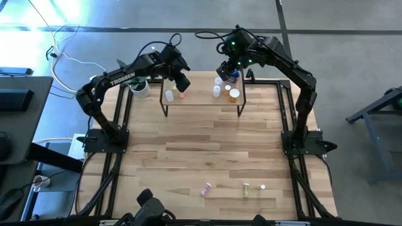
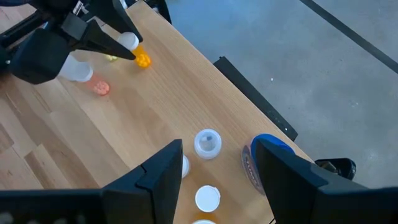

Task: Pick and place medicine bottles onto shelf by color
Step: Put the small orange pill bottle on the shelf

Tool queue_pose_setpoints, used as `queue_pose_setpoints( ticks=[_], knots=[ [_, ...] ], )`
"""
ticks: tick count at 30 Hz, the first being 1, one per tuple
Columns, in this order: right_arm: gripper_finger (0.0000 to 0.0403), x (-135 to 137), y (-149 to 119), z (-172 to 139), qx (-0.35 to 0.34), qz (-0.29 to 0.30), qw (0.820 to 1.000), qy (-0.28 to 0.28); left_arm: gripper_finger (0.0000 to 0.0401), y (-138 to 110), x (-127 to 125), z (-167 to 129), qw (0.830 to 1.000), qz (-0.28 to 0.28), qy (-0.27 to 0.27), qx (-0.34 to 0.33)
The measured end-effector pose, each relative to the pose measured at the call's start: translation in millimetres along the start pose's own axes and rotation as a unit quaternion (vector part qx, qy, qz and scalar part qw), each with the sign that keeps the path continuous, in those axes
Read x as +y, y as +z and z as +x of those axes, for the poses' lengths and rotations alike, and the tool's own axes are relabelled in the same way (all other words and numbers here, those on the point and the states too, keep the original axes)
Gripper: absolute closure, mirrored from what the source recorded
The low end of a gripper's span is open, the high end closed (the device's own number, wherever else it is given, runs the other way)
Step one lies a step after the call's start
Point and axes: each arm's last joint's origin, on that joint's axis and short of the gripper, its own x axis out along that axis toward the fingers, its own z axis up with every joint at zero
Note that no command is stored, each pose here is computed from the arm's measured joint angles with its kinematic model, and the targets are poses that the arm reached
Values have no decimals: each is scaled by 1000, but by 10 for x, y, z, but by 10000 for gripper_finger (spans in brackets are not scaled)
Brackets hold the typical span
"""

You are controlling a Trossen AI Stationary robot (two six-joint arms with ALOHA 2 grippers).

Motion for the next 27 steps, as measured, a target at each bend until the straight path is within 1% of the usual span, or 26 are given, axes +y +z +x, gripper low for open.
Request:
queue_pose_setpoints(
  ticks=[8,20,23,27],
  knots=[
    [210,1,0,0,0,0,1000,0,286,-27,-2,9,1000,-1,-4,14],
    [210,1,-1,0,0,-2,1000,0,285,-27,5,16,1000,-2,-3,15],
    [210,1,-1,0,0,-2,1000,0,279,-27,6,17,1000,-2,-3,15],
    [210,1,-1,0,0,-2,1000,0,261,-27,6,17,1000,3,-3,15]
  ],
)
